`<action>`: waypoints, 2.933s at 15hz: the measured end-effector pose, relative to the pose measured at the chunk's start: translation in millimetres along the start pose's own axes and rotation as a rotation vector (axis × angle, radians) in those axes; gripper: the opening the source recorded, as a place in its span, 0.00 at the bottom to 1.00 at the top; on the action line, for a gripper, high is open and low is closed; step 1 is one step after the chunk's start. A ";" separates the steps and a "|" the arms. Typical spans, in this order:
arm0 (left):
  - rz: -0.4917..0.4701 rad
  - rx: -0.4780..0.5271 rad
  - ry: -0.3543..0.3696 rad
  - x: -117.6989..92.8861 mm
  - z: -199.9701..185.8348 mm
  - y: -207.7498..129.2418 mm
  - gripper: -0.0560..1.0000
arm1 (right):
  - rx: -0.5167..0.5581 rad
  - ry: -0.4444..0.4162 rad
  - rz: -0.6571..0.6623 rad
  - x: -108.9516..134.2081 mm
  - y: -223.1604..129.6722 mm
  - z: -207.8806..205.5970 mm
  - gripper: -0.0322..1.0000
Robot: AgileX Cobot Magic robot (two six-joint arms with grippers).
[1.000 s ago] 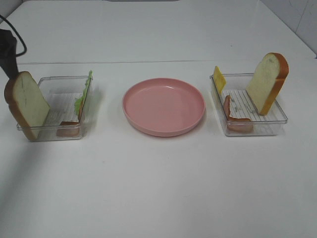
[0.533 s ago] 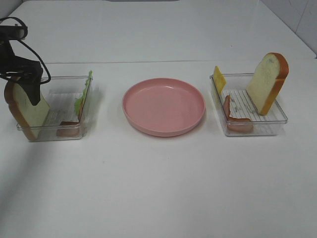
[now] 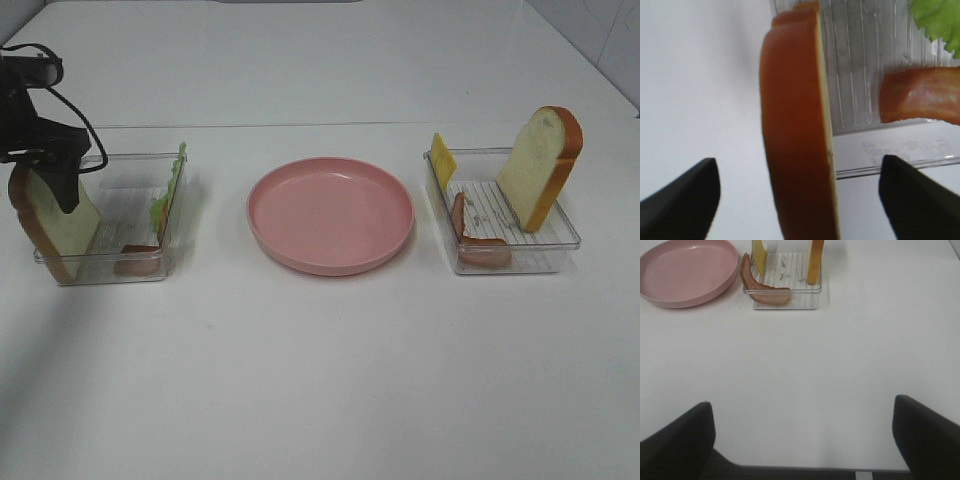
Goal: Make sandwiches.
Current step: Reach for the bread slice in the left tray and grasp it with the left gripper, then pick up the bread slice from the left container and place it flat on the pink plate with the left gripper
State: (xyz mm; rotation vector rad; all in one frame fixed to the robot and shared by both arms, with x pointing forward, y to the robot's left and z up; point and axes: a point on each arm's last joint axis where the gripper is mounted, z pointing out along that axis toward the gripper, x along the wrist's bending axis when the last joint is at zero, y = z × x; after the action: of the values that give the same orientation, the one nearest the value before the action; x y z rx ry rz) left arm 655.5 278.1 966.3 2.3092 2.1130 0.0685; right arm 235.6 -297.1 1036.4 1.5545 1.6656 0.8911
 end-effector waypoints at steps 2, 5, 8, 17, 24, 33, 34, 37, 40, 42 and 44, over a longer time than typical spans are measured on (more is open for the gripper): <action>0.003 -0.009 0.000 0.0 0.0 0.8 0.50 | 0.000 0.000 0.000 0.0 0.0 0.0 0.94; -0.007 -0.024 -0.017 -1.5 0.2 2.4 0.28 | 0.000 0.000 0.000 0.0 0.0 0.0 0.94; -0.013 -0.029 -0.030 -2.7 0.1 2.8 0.27 | 0.000 0.000 0.000 0.0 0.0 0.0 0.94; -0.089 -0.069 -0.007 0.2 -41.2 -9.1 0.24 | 0.000 0.000 0.000 0.0 0.0 0.0 0.94; -0.121 -0.592 -0.214 -12.6 -225.1 -38.3 0.24 | 0.000 0.000 0.000 0.0 0.0 0.0 0.94; 0.125 -0.314 -0.622 -178.4 -90.3 27.4 0.24 | 0.000 0.000 0.000 0.0 0.0 0.0 0.94; 0.112 -0.303 -0.620 -189.8 -72.2 32.2 0.24 | 0.000 0.000 0.000 0.0 0.0 0.0 0.94; 0.055 -0.301 -0.614 -209.4 -30.6 44.0 0.24 | 0.000 0.000 0.000 0.0 0.0 0.0 0.94; 0.011 -0.283 -0.633 -214.1 -6.5 50.5 0.24 | 0.000 0.000 0.000 0.0 0.0 0.0 0.94; -0.007 -0.258 -0.646 -216.4 4.9 51.9 0.24 | 0.000 0.000 0.000 0.0 0.0 0.0 0.94; -0.025 -0.219 -0.661 -221.9 20.4 51.5 0.24 | 0.000 0.000 0.000 0.0 0.0 0.0 0.94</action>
State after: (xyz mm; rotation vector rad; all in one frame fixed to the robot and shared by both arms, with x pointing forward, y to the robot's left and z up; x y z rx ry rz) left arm 688.0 53.0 942.3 1.8323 1.6944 -0.3870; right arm 235.6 -297.1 1036.4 1.5545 1.6656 0.8911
